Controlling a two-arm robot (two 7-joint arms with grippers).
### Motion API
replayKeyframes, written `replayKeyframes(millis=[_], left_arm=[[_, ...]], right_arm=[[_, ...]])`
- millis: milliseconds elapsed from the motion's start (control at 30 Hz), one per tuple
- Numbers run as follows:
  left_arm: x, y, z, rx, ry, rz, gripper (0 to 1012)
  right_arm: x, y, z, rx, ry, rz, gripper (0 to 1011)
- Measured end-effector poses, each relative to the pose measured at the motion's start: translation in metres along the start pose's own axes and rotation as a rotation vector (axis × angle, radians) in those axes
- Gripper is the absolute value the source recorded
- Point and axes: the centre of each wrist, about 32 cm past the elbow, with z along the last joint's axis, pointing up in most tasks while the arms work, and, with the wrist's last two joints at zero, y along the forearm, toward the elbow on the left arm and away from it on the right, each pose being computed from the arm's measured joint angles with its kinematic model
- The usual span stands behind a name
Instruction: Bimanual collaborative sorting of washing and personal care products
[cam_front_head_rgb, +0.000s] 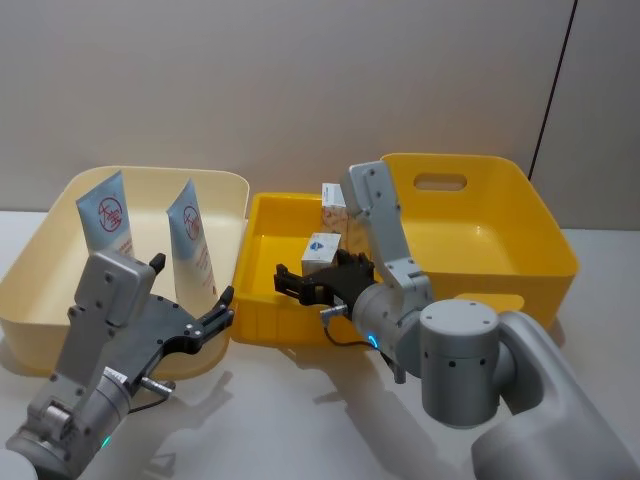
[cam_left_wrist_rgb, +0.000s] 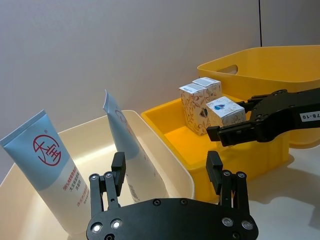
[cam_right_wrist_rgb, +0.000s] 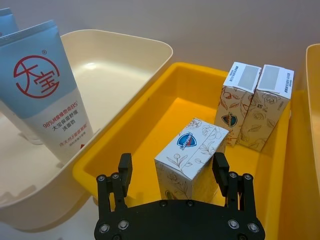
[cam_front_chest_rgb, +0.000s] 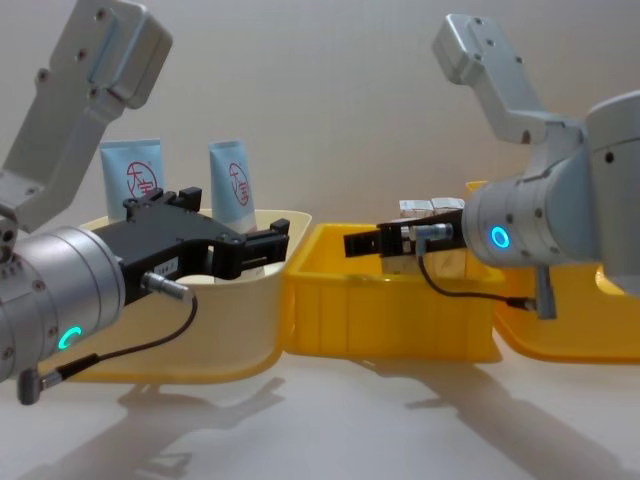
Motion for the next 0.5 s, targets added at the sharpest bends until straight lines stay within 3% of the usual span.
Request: replayKeyframes(millis=[500], left_arm=[[0.0, 0.0, 0.0, 0.0, 0.0, 0.0, 1004]], right_arm=[[-0.0045, 0.0058, -0.002, 0.021, -0.029, -0.054, 1001]])
